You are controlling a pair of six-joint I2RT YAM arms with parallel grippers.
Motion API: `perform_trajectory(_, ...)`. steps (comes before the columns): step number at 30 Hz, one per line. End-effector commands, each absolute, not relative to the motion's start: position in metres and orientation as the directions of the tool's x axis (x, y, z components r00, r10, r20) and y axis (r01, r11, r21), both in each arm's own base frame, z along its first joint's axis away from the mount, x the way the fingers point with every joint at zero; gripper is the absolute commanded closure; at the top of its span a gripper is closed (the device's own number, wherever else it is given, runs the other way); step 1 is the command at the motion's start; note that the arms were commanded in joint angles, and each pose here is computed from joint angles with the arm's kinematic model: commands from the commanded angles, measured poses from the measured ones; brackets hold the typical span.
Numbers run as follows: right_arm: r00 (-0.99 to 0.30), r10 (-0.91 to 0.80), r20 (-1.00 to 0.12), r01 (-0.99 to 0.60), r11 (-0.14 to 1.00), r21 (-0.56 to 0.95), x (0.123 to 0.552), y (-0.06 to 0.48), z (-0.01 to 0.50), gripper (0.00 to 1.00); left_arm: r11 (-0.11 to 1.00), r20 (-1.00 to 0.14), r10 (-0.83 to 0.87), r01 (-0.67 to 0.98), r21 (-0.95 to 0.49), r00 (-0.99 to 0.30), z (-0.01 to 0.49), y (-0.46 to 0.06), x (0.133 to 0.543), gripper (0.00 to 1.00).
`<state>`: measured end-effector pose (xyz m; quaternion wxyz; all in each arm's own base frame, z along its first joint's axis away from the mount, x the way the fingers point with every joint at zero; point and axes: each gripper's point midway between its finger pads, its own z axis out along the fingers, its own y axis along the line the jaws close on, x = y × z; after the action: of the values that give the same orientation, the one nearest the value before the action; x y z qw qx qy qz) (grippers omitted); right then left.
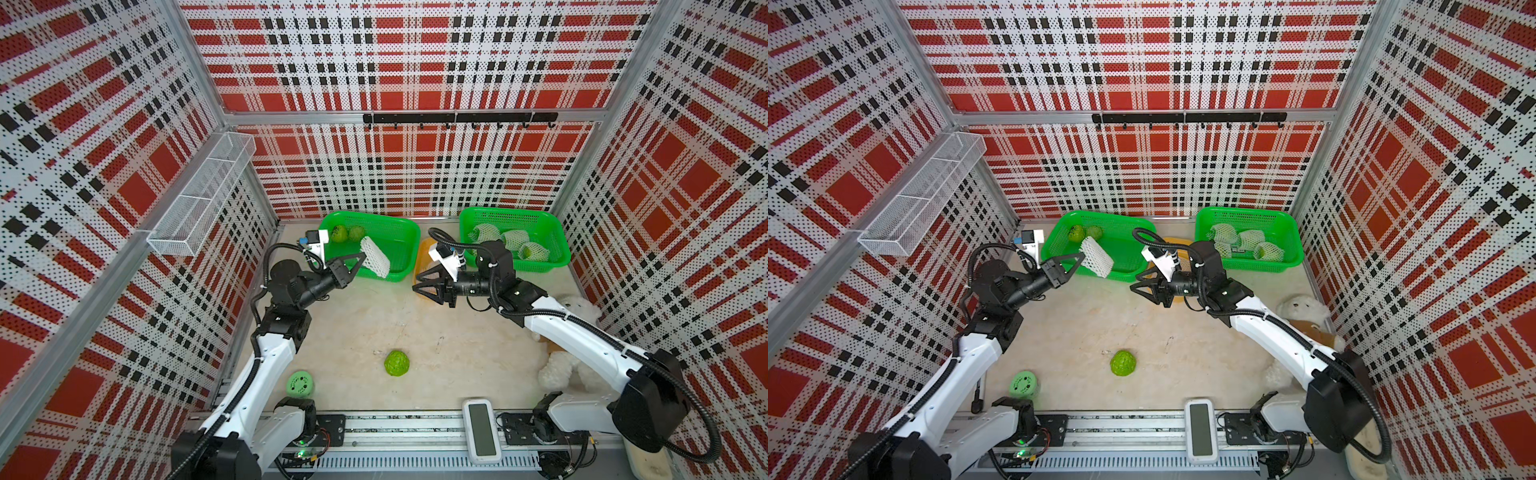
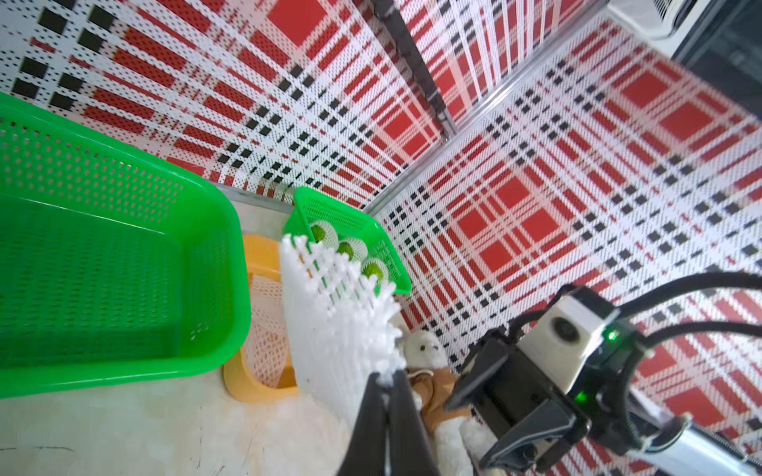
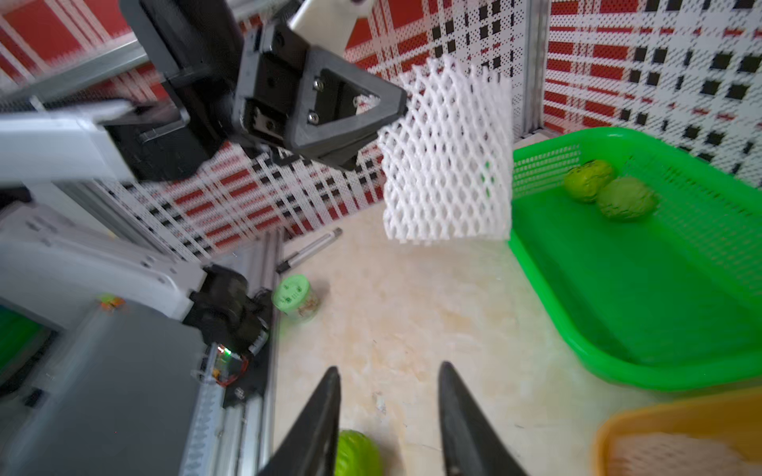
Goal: Sleeve custard apples in foam nets
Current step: Open the foam net.
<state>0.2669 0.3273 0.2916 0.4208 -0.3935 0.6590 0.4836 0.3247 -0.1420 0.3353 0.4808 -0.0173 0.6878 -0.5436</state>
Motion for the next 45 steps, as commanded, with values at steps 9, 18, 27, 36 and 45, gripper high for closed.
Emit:
perform_trajectory(9,-0.462,0.206,-0.863,-0.881,0.007,0.474,0.287,0.369,0.35,1.0,0.169,-0.538,-0.613,0.569,-0.805,-0.579,0.383,-0.138,0.312,1.0)
perform_trajectory(18,-0.459,0.227,-0.859,-0.883,-0.012,0.469,0.29,0.384,0.356,1.0,0.116,-0.546,-0.584,0.605,-0.788,-0.6,0.39,-0.143,0.304,1.0)
perform_trajectory(27,-0.441,0.223,-0.869,-0.892,-0.005,0.451,0.293,0.388,0.357,1.0,0.104,-0.55,-0.564,0.608,-0.787,-0.616,0.388,-0.146,0.299,1.0)
perform_trajectory(36,-0.42,0.231,-0.877,-0.905,-0.037,0.424,0.291,0.397,0.366,1.0,0.086,-0.568,-0.545,0.633,-0.77,-0.617,0.394,-0.151,0.289,1.0)
perform_trajectory(45,-0.403,0.307,-0.862,-0.914,-0.086,0.396,0.289,0.396,0.384,1.0,0.09,-0.562,-0.553,0.626,-0.774,-0.615,0.389,-0.149,0.29,1.0)
